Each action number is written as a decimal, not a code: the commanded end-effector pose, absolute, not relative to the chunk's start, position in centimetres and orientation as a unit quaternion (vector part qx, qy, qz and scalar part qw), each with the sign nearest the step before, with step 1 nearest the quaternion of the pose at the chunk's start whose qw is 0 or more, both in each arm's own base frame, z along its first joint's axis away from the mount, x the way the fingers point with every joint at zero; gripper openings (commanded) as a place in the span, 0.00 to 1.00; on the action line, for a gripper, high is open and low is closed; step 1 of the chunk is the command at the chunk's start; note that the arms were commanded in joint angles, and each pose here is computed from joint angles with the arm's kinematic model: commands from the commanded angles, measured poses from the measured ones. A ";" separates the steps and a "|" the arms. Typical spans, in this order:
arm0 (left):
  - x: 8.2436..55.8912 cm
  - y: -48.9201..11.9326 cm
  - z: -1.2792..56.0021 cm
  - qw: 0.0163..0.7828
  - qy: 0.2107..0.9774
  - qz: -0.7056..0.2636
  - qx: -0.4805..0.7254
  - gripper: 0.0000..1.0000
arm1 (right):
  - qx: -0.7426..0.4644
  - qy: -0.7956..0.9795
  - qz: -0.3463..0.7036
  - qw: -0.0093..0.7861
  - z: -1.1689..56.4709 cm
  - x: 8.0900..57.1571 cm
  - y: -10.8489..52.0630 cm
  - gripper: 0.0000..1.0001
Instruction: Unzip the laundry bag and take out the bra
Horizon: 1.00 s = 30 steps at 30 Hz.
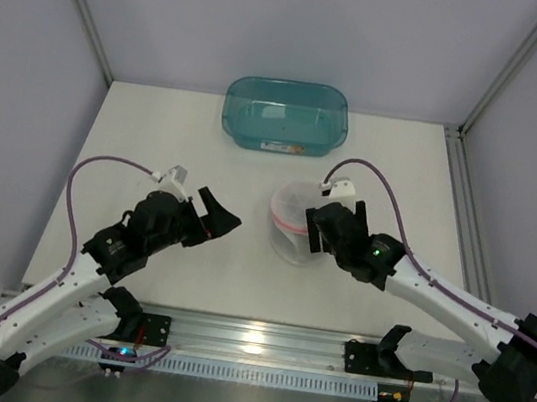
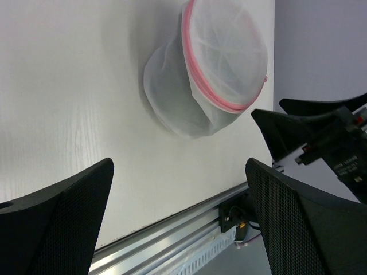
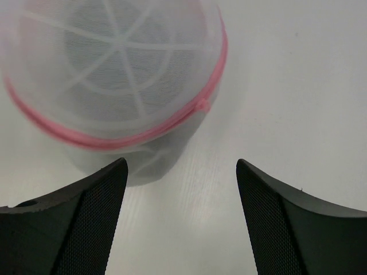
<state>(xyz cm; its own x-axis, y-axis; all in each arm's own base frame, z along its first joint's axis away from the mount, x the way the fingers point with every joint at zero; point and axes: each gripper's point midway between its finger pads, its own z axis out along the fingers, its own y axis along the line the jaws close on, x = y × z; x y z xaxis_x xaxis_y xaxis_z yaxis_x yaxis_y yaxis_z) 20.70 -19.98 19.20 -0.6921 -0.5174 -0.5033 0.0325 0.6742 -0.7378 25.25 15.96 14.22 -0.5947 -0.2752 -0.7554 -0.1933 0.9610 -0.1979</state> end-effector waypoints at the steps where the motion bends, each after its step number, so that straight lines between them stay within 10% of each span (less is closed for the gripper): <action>1: 20.9 -19.2 19.6 0.379 0.830 -0.375 -0.161 0.99 | -0.176 0.873 0.093 0.445 18.5 23.1 20.4 0.80; 30: 19.3 -16.3 20.4 0.410 0.808 -0.375 -0.195 1.00 | -0.226 0.875 0.011 0.427 17.1 32.1 29.9 0.51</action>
<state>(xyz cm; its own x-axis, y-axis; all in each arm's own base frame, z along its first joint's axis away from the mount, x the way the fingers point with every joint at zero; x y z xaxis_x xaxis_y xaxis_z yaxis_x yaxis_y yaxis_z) 19.15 -16.98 20.75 -0.6060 -0.6156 -0.5038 0.0095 0.6277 -0.7784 31.23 29.92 15.35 -0.5543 -0.4078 -0.7256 -0.4435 0.8824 -0.1572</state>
